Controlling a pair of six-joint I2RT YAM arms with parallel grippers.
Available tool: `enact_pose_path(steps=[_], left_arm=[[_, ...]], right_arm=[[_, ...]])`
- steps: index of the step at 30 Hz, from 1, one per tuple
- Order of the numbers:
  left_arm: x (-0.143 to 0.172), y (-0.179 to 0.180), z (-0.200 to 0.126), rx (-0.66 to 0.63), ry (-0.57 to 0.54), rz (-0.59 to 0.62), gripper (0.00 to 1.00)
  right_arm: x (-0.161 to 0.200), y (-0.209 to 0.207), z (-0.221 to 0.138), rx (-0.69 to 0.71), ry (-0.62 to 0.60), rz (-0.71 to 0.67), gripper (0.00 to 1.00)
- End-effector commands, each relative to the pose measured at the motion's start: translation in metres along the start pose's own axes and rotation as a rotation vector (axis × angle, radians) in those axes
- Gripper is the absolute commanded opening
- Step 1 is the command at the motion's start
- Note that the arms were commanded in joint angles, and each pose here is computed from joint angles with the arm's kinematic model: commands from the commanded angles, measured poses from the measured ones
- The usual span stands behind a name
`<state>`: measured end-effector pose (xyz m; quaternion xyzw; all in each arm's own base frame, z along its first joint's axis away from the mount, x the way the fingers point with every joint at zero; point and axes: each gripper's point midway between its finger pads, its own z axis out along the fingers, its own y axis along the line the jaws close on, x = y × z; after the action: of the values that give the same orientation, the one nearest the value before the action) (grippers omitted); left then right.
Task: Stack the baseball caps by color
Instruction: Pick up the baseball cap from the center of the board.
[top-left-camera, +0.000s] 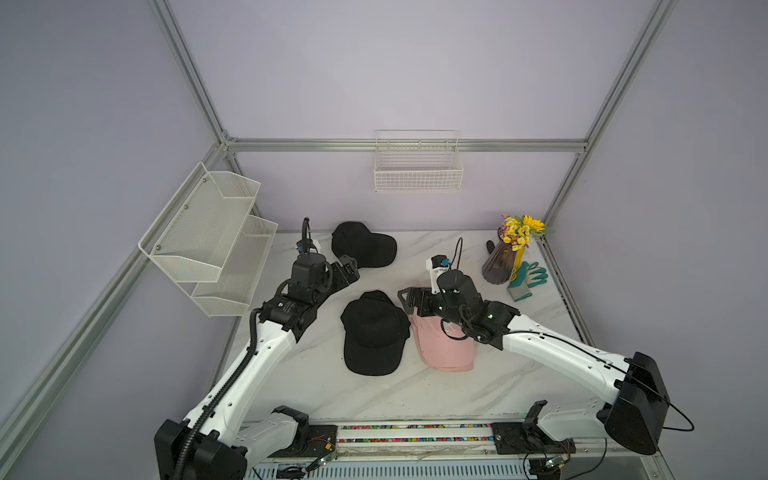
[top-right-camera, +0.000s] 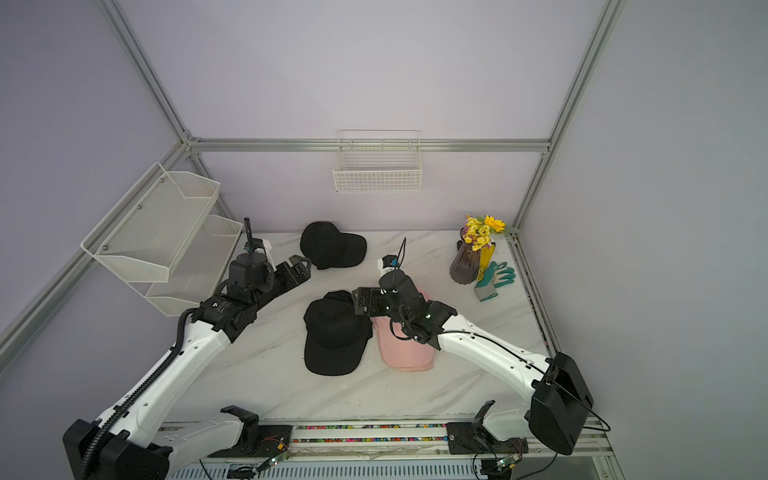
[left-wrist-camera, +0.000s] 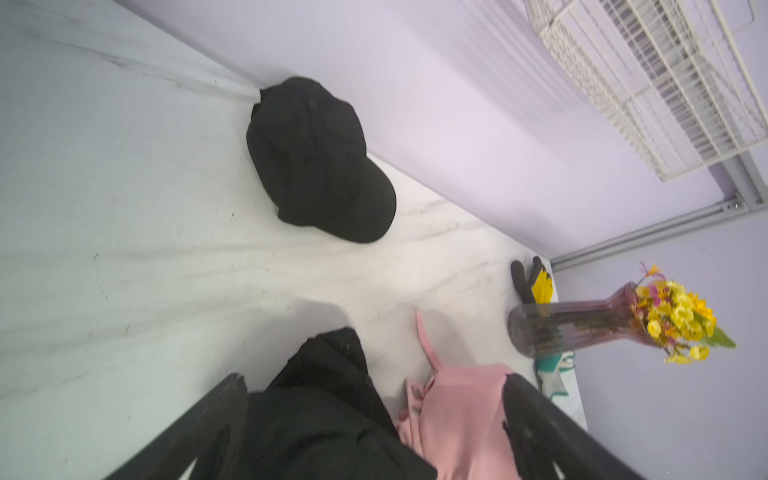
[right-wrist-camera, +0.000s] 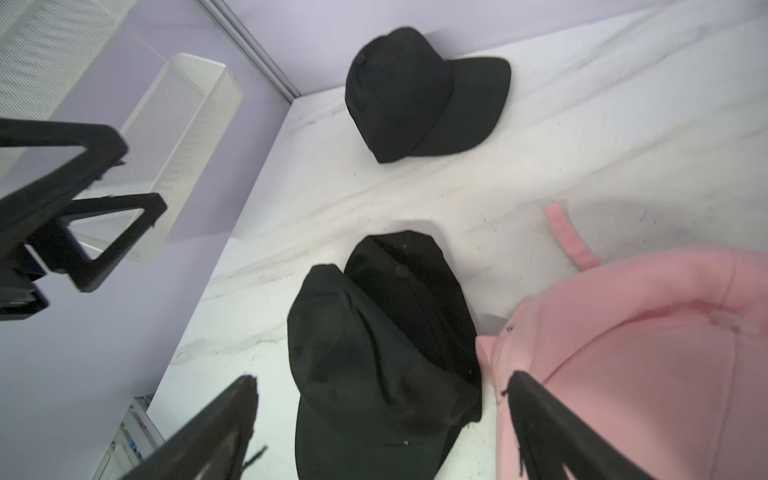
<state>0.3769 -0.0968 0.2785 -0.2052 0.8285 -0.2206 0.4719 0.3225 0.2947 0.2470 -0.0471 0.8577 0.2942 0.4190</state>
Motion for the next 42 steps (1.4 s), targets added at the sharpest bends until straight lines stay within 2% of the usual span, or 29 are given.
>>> enact_pose_path(steps=[1,10,15,18,21,23,28,32,33,42], left_arm=[[-0.031,0.007,0.042,0.017,-0.074,-0.09,0.96],[-0.062,0.032,0.169,0.138,-0.009,-0.301,0.96],[-0.069,0.049,0.221,0.186,0.01,-0.385,0.96],[-0.068,0.056,0.244,0.188,0.028,-0.383,0.95],[-0.059,0.063,0.265,0.198,0.07,-0.399,0.85],[-0.056,0.069,0.274,0.213,0.08,-0.419,0.7],[-0.048,0.077,0.281,0.183,0.121,-0.393,0.31],[-0.057,0.066,0.27,0.224,0.125,-0.358,0.03],[-0.064,0.058,0.264,0.249,0.12,-0.342,0.0],[-0.109,-0.017,0.192,0.451,0.108,-0.18,0.0]], right_arm=[[-0.019,-0.008,0.011,0.026,-0.013,-0.075,0.97],[-0.038,-0.024,0.025,0.01,-0.014,-0.013,0.97],[-0.038,-0.031,0.028,0.013,-0.003,0.002,0.97],[-0.039,-0.033,0.028,0.014,-0.002,0.006,0.97],[-0.04,-0.034,0.027,0.014,-0.005,0.007,0.97],[-0.04,-0.036,0.027,0.015,-0.004,0.009,0.97],[-0.039,-0.036,0.026,0.007,0.002,0.018,0.97],[-0.044,-0.038,0.025,0.012,-0.01,0.019,0.97],[-0.045,-0.039,0.025,0.012,-0.01,0.02,0.97],[-0.054,-0.037,0.022,0.003,-0.027,0.018,0.97]])
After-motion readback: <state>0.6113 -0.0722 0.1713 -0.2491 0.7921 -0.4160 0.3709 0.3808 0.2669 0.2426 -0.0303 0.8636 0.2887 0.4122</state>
